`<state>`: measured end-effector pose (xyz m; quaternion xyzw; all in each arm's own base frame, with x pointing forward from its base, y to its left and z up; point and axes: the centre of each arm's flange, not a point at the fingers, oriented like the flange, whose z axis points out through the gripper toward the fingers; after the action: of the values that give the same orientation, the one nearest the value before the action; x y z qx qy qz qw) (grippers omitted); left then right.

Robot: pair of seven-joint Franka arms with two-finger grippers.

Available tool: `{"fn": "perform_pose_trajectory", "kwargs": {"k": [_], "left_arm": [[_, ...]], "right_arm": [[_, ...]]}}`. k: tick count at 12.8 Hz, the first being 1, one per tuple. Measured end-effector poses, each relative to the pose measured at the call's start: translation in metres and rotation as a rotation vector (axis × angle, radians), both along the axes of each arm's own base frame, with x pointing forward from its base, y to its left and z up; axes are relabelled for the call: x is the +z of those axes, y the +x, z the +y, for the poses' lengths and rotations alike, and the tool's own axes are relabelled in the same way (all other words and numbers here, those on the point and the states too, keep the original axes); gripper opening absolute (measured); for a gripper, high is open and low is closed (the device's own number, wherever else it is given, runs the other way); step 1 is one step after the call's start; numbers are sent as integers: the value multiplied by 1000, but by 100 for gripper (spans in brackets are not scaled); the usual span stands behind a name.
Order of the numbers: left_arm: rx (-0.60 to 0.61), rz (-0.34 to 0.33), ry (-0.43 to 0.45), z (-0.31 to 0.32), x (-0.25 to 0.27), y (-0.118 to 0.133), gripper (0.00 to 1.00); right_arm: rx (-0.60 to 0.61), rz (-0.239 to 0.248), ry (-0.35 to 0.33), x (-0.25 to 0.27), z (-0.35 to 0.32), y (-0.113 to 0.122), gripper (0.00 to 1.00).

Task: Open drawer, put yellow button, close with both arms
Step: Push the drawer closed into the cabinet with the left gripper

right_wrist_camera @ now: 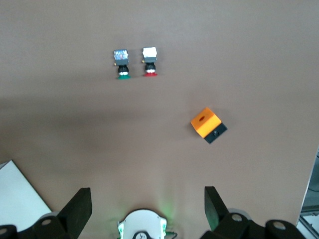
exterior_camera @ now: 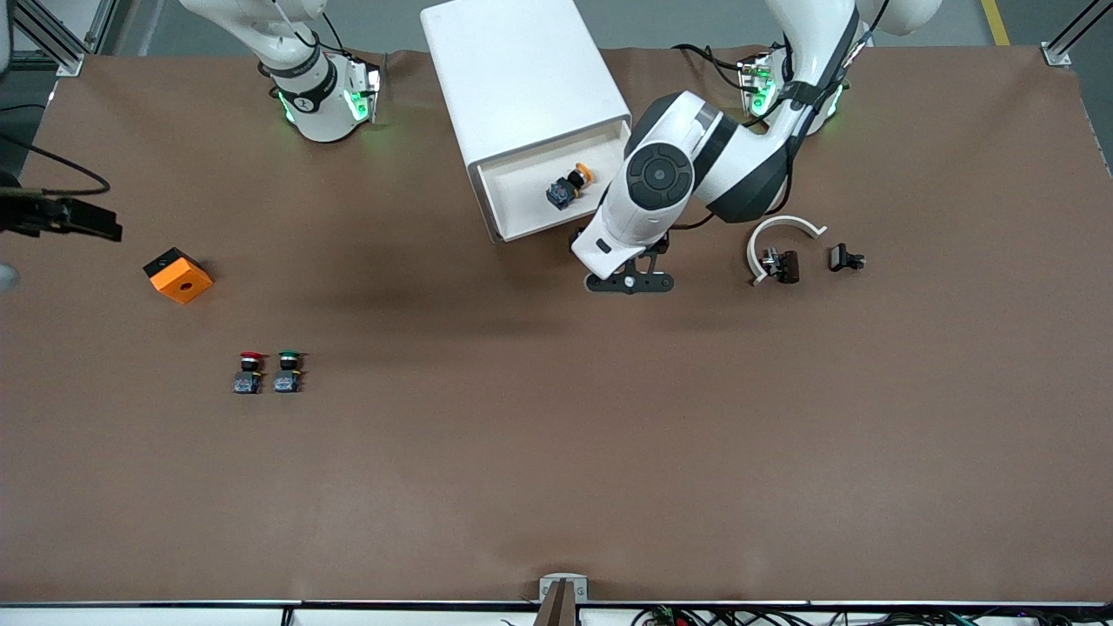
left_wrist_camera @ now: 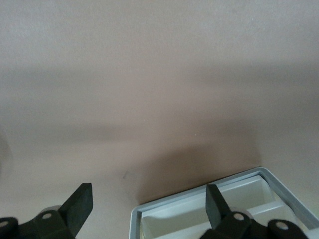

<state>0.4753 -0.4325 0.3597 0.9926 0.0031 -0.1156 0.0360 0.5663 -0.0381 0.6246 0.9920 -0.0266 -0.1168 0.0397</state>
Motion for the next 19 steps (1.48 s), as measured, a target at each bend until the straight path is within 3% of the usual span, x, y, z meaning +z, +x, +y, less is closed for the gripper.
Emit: {"fn": "perform_pose_trajectory", "kwargs": {"k": [3,7,13,19], "left_arm": [[-15,26,1,-16,-8,-15,100],[-7,48,0,-33,-10,-32,100],[1,160,42,-60,-8,-79,100],[42,228,44,-72,-12,-100,100]], "right_arm": [[5,-11,4,4,3,-2,100],[42,-76,8,6,21,8,100],[51,-86,21,7,28,9,100],[22,-113,65,14,30,8,100]]}}
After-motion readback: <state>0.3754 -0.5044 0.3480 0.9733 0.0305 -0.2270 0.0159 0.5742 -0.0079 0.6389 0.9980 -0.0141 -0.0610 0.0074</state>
